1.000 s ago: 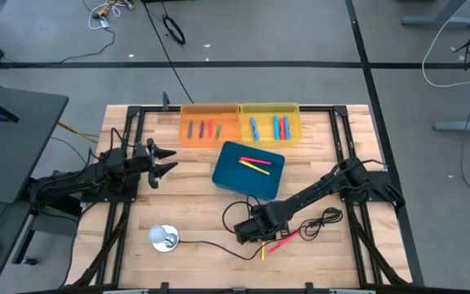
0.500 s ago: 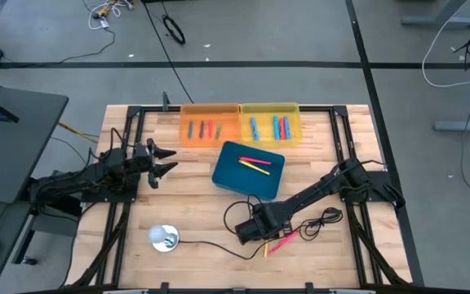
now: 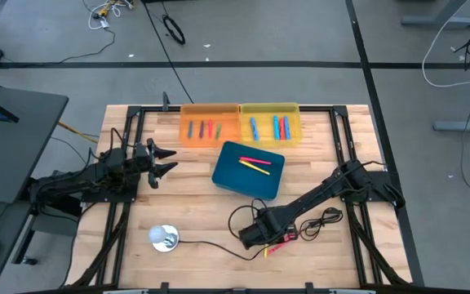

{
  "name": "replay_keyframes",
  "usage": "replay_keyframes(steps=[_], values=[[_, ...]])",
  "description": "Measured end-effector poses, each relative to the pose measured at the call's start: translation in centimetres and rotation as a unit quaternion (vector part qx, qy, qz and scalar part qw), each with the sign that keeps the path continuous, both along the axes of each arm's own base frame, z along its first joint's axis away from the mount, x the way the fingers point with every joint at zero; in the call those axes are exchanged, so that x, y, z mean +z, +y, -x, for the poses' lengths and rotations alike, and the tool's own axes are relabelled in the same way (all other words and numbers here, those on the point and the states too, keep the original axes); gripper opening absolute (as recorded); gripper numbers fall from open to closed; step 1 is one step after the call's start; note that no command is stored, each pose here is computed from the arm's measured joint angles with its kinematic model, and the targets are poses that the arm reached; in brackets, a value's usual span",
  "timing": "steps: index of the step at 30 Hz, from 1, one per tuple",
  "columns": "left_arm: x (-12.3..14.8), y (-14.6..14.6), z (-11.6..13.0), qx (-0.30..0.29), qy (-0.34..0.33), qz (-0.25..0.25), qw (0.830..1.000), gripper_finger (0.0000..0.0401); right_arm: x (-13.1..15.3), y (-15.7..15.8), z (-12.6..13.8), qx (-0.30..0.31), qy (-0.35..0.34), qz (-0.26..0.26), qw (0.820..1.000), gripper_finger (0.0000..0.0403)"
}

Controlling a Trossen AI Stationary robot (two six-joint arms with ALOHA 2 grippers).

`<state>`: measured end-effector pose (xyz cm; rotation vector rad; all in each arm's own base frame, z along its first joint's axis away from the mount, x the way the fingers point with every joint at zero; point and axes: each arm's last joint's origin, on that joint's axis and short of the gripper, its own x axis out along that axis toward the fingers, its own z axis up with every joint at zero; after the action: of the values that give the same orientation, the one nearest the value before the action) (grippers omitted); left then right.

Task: Pick & Place Markers
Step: Put the yellow highlighter into the blue bin

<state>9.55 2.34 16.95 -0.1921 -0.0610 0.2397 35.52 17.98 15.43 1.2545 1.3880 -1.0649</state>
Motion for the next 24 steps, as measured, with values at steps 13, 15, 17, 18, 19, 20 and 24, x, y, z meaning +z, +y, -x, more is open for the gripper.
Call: replay_keyframes(steps=[13,15,17,18,19,20,24], values=[[0.0,0.0,0.0,0.000,0.000,0.000,1.000,0.0222,-1.7,-1.4,-0.5,0.007,-0.036,-0.010,0.999,0.0139],[0.0,0.0,0.0,0.000,0.000,0.000,1.000,0.0222,-1.8,-1.5,-0.5,0.006,-0.035,-0.014,0.999,0.0139],[0.0,0.0,0.0,0.000,0.000,0.000,1.000,0.0222,-1.8,-1.5,-0.5,0.007,-0.035,-0.013,0.999,0.0135],[0.0,0.0,0.0,0.000,0.000,0.000,1.000,0.0222,-1.8,-1.5,-0.4,0.009,-0.035,-0.013,0.999,0.0130],[0.0,0.0,0.0,0.000,0.000,0.000,1.000,0.0222,-1.8,-1.5,-0.4,0.010,-0.034,-0.012,0.999,0.0122],[0.0,0.0,0.0,0.000,0.000,0.000,1.000,0.0222,-1.8,-1.5,-0.4,0.011,-0.033,-0.012,0.999,0.0113],[0.0,0.0,0.0,0.000,0.000,0.000,1.000,0.0222,-1.9,-1.5,-0.3,0.015,-0.027,-0.009,0.999,0.0058]])
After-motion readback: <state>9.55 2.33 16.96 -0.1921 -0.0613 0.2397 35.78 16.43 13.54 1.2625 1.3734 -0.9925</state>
